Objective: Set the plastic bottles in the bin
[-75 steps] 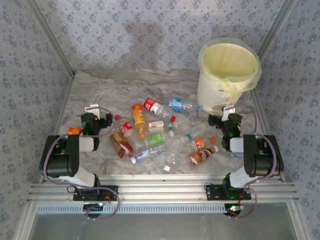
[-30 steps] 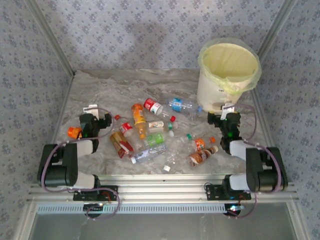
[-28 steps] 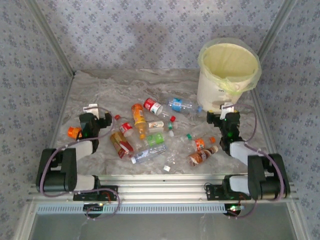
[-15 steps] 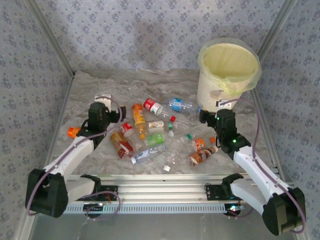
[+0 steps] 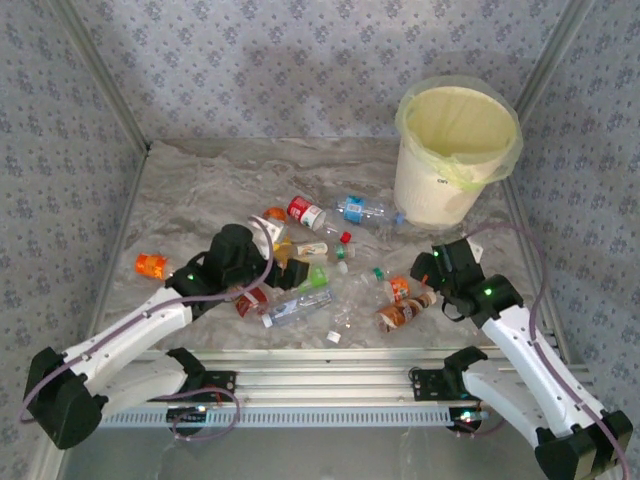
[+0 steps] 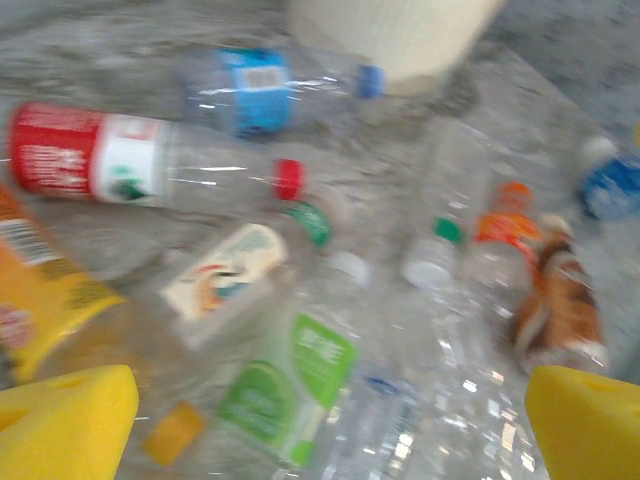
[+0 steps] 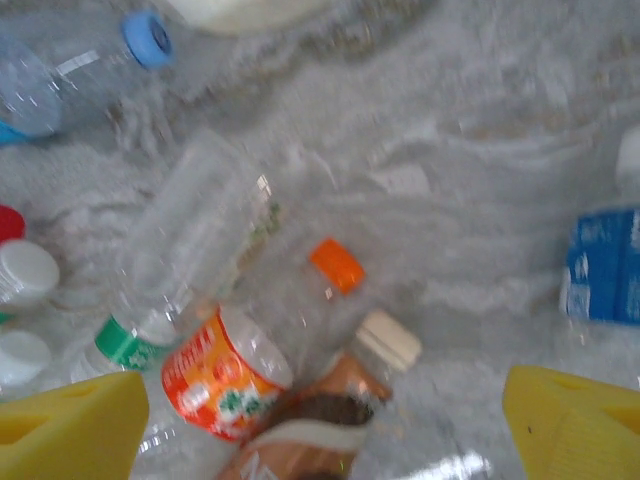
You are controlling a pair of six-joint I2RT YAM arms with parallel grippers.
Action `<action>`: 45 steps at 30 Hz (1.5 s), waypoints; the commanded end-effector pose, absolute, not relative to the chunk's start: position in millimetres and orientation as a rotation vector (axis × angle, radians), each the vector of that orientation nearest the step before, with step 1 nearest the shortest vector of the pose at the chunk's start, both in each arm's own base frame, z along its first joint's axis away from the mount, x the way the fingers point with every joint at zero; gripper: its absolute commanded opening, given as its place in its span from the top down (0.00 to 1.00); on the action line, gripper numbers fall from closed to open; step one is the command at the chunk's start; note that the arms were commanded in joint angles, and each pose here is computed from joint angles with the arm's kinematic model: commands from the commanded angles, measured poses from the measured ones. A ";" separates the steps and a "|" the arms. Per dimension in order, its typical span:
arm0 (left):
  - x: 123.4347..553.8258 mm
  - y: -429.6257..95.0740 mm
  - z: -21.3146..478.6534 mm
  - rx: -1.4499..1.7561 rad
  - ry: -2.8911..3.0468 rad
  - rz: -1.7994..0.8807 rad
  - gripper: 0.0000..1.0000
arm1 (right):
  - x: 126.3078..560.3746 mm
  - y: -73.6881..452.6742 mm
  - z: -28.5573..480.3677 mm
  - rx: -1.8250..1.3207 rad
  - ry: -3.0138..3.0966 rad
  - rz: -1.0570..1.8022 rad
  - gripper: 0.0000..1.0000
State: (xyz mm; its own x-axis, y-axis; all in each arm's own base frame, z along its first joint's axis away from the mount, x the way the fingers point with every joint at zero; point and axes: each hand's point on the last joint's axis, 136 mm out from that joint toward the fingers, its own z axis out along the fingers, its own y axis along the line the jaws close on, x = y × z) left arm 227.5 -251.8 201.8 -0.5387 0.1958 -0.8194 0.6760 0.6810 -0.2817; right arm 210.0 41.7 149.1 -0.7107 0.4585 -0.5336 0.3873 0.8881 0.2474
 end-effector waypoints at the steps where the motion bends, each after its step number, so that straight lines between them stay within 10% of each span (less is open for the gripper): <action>1: 199.3 -270.9 197.3 0.858 2.021 -0.841 0.01 | 179.4 46.1 142.9 0.749 2.549 0.222 0.11; 45: 174.7 -326.7 165.6 1.101 1.845 -0.861 0.01 | 191.1 61.3 35.4 1.194 2.461 0.455 0.40</action>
